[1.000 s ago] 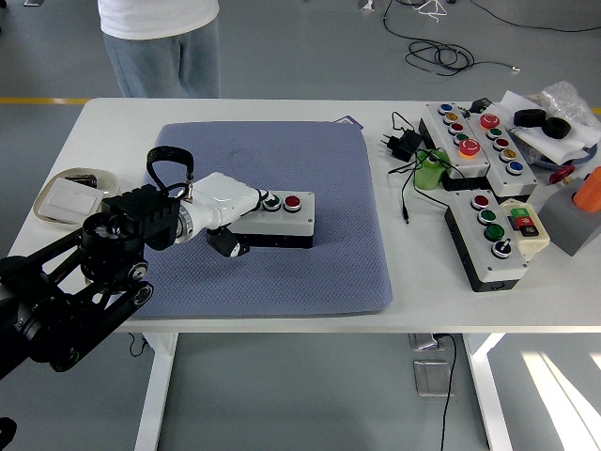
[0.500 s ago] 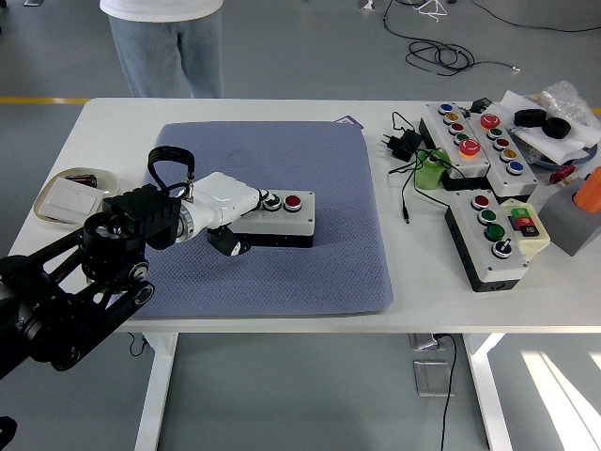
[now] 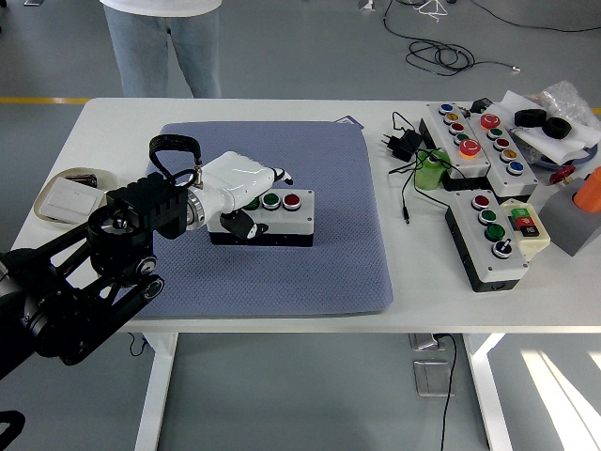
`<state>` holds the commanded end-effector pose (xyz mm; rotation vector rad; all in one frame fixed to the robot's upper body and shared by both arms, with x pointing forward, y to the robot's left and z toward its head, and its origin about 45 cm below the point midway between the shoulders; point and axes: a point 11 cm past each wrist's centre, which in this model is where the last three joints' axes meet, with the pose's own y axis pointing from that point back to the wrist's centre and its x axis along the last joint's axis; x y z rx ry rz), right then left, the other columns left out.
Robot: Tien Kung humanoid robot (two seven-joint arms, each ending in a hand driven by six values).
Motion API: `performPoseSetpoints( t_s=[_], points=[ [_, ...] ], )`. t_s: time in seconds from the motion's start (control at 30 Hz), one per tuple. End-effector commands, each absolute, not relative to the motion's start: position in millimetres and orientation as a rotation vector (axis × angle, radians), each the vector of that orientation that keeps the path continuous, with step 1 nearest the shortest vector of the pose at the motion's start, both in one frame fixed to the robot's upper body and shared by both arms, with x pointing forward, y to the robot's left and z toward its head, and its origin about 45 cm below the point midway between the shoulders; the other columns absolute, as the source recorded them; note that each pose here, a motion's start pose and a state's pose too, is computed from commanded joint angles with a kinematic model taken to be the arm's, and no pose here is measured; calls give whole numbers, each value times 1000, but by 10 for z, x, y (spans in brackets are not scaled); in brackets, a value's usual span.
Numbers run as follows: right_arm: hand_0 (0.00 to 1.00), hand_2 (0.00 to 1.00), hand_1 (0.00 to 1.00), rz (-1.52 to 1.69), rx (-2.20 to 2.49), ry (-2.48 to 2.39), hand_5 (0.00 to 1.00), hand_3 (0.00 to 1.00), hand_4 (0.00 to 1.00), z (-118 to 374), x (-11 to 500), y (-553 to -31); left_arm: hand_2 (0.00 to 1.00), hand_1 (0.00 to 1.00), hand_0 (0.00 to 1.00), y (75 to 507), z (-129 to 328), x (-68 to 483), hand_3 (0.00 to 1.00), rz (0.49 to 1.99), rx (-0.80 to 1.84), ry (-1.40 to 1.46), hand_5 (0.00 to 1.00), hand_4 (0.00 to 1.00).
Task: Pick up the button,place it on the desk,press the button,press the button
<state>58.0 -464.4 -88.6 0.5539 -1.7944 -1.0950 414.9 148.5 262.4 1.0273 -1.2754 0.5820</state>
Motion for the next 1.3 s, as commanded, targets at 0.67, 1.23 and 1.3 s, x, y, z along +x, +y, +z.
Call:
performPoseSetpoints(
  t_s=[0.67, 1.23, 1.3],
  points=[
    [787, 817, 797, -1093, 555, -1796, 479, 751, 412, -883, 592, -4646, 53, 20, 2, 1426, 2419, 4203, 827, 510, 1094, -1244, 157, 743],
    [787, 817, 797, -1095, 549, -1786, 479, 751, 412, -892, 543, -4641, 56, 24, 2, 1473, 2313, 4168, 829, 466, 1137, -1211, 155, 736],
    [787, 817, 797, -1096, 547, -1784, 479, 751, 412, -895, 529, -4639, 56, 24, 2, 1474, 2373, 4178, 829, 499, 1114, -1223, 155, 736]
  ],
)
